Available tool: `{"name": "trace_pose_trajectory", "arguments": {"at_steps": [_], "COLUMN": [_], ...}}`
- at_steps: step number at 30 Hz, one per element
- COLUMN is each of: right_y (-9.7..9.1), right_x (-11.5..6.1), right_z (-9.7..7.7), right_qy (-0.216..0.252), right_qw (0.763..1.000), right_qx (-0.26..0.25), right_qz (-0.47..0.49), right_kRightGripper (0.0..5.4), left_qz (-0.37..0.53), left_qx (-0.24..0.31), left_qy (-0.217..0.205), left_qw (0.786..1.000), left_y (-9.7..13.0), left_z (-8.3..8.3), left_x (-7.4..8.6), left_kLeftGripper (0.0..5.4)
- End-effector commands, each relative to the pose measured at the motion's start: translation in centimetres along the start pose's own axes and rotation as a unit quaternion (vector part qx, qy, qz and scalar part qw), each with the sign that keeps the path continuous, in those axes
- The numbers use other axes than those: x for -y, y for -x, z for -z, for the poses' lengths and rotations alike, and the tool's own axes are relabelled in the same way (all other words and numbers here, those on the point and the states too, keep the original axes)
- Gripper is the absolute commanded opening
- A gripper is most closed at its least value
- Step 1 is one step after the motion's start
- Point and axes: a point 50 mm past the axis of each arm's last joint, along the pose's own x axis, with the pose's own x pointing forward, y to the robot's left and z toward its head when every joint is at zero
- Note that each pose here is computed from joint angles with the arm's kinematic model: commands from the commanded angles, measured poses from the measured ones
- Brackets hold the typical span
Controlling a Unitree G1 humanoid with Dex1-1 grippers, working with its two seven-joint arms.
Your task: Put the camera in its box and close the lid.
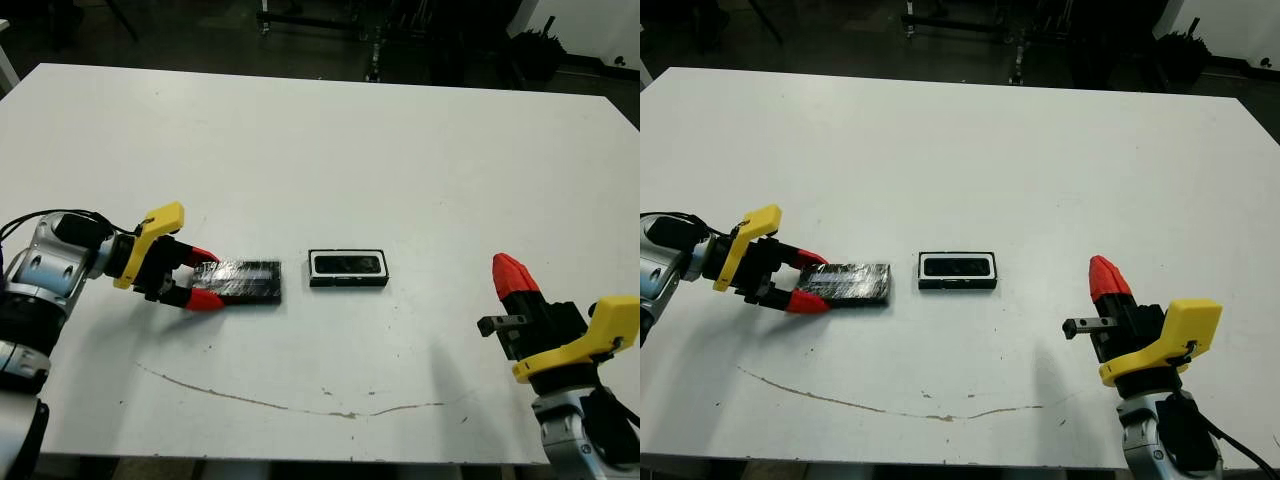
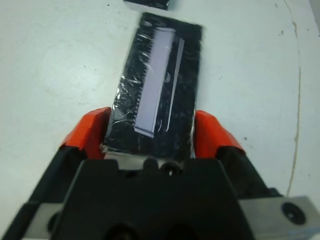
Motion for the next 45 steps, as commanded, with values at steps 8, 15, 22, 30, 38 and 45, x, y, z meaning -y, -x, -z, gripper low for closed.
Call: {"name": "trace_pose_trajectory", "arguments": {"at_steps": [8,15,22,30,38,45], "right_y": [0.1,0.0,0.0,-0.1,0.0,0.0], "right_x": [0.4,0.3,0.1,0.0,0.0,-0.1], "right_z": [0.0,0.1,0.2,0.1,0.1,0.1], "right_qy": [-0.004,0.002,-0.003,-0.002,-0.002,-0.010], "right_qw": [1.000,1.000,1.000,1.000,1.000,1.000], "right_qx": [-0.012,-0.012,-0.012,-0.014,-0.016,-0.018], "right_qz": [0.008,0.006,-0.001,-0.003,-0.004,-0.005], "right_kRightGripper": [0.00,0.00,0.00,0.00,0.00,0.00], "left_qz": [0.001,-0.050,-0.072,-0.058,-0.048,-0.041], "left_qx": [0.007,0.136,0.179,0.169,0.135,0.104], "left_qy": [0.007,0.038,0.035,0.026,-0.005,-0.019], "left_qw": [1.000,0.989,0.980,0.984,0.990,0.994], "left_y": [0.8,0.9,-0.4,-2.6,-4.6,-5.7], "left_z": [-0.3,-1.5,-3.1,-3.6,-3.9,-3.6], "left_x": [0.1,0.0,0.4,-0.3,-1.5,-2.1], "left_kLeftGripper": [3.17,3.17,3.17,3.17,3.17,3.17]}}
